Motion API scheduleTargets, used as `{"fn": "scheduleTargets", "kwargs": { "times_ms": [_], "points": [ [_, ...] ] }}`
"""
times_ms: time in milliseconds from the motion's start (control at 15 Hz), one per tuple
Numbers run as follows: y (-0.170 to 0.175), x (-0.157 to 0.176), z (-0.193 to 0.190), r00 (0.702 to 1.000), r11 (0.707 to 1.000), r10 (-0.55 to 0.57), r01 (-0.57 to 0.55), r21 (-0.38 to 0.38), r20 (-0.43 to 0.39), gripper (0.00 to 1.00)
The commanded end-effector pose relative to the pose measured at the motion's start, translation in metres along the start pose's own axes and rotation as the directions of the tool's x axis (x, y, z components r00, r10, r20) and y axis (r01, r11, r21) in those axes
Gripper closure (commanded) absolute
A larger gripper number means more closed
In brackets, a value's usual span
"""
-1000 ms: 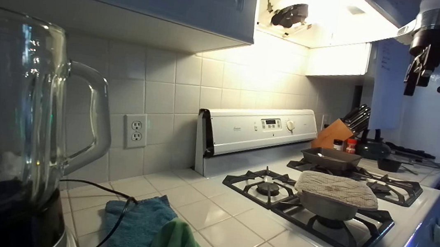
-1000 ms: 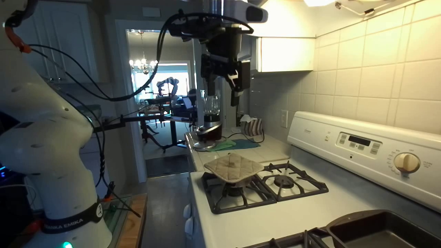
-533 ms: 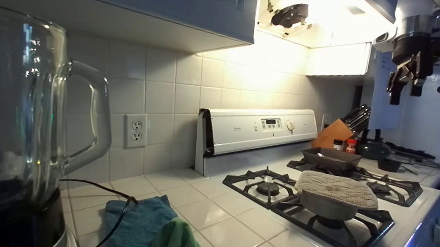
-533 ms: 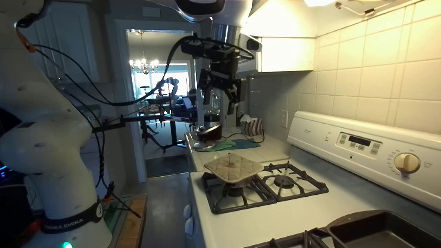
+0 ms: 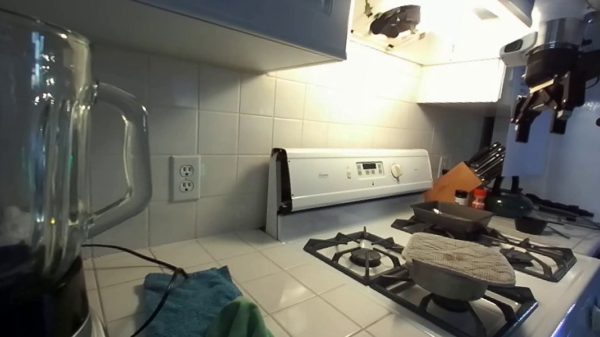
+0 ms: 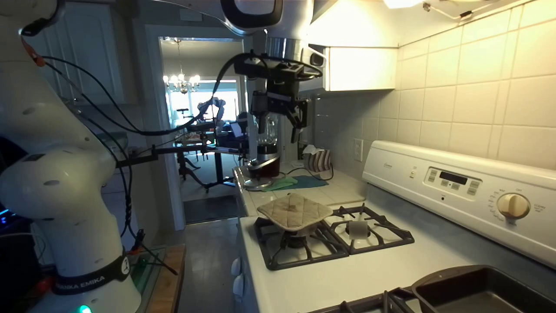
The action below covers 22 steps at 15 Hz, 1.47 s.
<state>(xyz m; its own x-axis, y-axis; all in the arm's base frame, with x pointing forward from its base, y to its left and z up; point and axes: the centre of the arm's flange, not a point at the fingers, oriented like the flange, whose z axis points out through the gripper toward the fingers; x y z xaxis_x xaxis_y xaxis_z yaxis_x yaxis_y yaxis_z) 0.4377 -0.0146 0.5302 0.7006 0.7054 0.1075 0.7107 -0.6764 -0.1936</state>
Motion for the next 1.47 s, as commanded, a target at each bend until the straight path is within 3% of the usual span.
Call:
{"fn": "scheduleTargets", "kwargs": {
  "times_ms": [0,267,400,1067,1400],
  "points": [
    [0.0,0.0,0.0,1.0,1.0,-0.004,0.004,0.0,0.0,0.0],
    [0.0,0.001,0.001,1.0,1.0,-0.007,0.007,-0.001,-0.001,0.0],
    [0.009,0.011,0.012,0.996,0.996,0.088,-0.088,0.002,0.009,0.0],
    [0.006,0.048,0.065,0.999,0.99,-0.032,0.029,0.135,0.023,0.0],
    [0.008,0.066,0.101,0.993,0.978,-0.113,0.115,0.173,-0.025,0.0]
  ]
}}
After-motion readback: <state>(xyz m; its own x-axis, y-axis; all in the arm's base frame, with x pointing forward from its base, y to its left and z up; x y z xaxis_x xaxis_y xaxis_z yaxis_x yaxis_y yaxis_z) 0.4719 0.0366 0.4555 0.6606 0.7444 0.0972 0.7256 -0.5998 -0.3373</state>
